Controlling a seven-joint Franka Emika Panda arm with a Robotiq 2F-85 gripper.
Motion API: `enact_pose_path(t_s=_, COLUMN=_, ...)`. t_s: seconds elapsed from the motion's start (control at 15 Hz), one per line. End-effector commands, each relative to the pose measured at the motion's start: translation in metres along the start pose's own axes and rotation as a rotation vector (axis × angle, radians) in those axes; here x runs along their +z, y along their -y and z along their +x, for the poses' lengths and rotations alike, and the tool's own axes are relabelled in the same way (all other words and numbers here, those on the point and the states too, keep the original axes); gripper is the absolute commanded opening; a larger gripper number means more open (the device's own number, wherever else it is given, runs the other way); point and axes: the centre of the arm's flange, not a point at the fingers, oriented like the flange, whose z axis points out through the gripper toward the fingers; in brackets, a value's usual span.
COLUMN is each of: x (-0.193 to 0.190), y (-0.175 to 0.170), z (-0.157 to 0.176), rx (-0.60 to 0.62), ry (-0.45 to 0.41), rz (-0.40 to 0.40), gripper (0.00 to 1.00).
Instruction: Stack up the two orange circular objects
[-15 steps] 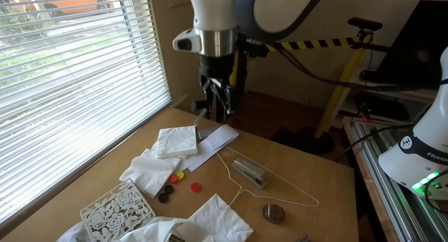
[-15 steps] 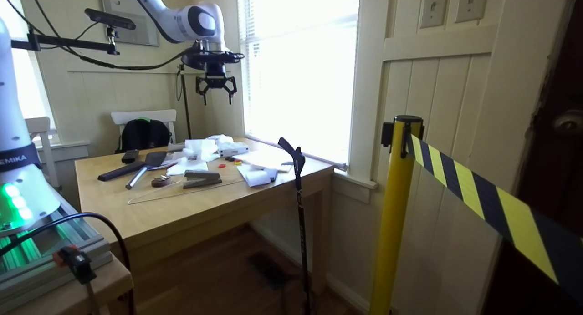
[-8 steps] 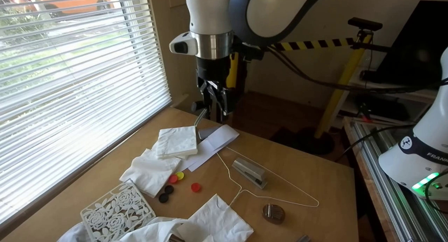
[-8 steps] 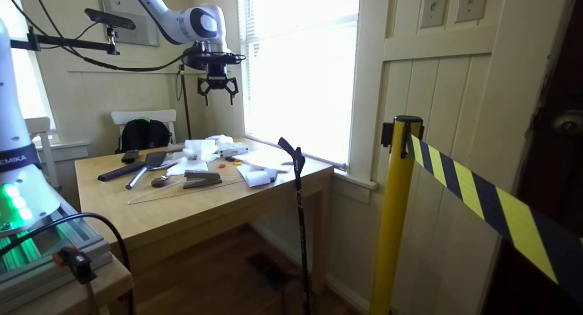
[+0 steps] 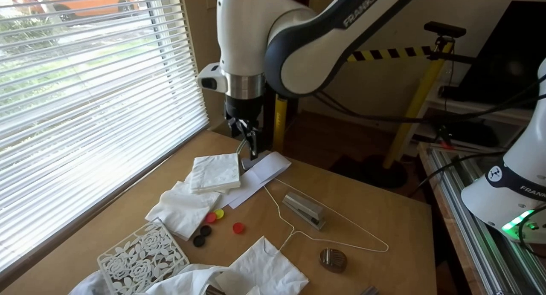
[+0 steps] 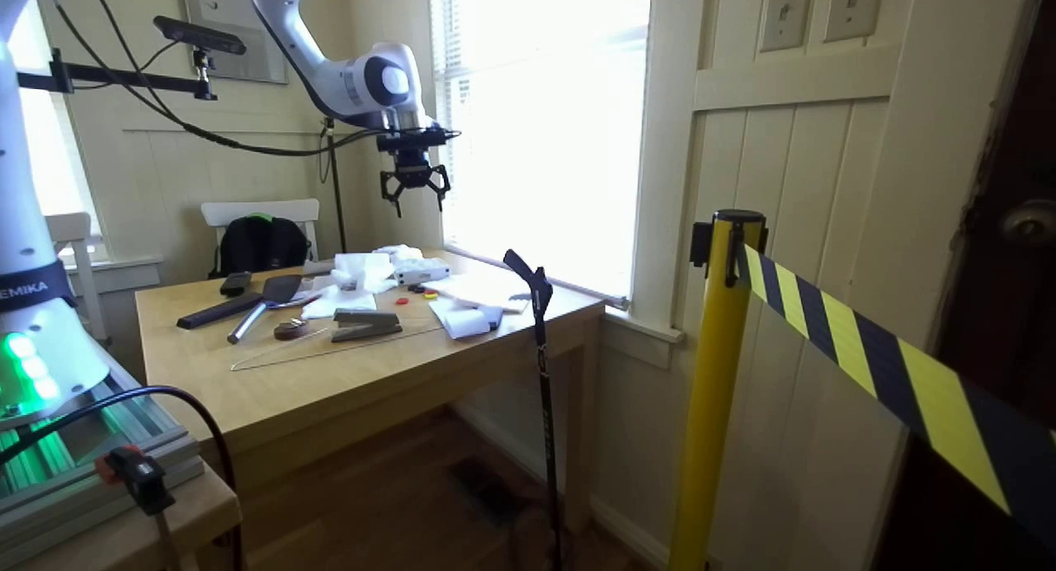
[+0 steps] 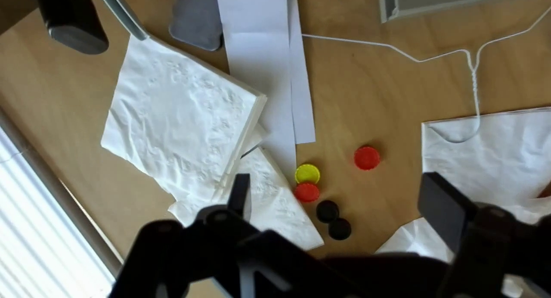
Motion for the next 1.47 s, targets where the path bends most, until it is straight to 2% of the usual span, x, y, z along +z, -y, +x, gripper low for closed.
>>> enact_pose_path(t_s=0.0, x=0.053, y=-0.025, z=0.048, rx=-0.055, ry=-0.027, rz=0.004, gripper=1.0)
enact_pose_path(t_s=0.4, x=0.118, y=-0.039, z=0.111, rx=-0.16, ry=-0.059, rz=0.054, gripper=1.0)
enact_pose_path(t_s=0.47, x=0.127, y=-0.043, z=0.113, rx=-0.162, ry=-0.042, rz=0.066, gripper=1.0)
enact_pose_path(t_s=0.53, x=0.106, y=-0.016, z=0.082, rx=-0.131, ry=-0.053, rz=0.046, gripper=1.0)
enact_pose_path(t_s=0.87, x=0.134, y=-0.026, z=0.093, rx=-0.144, ry=-0.037, rz=0.069, gripper=1.0)
enact_pose_path(t_s=1.13, x=0.163, y=-0.012, z=0.107, rx=-0.155, ry=-0.038, rz=0.103, gripper=1.0)
enact_pose_path(t_s=1.4, x=0.19, y=-0.003, z=0.11, rx=-0.152, ry=-0.033, rz=0.097, gripper=1.0)
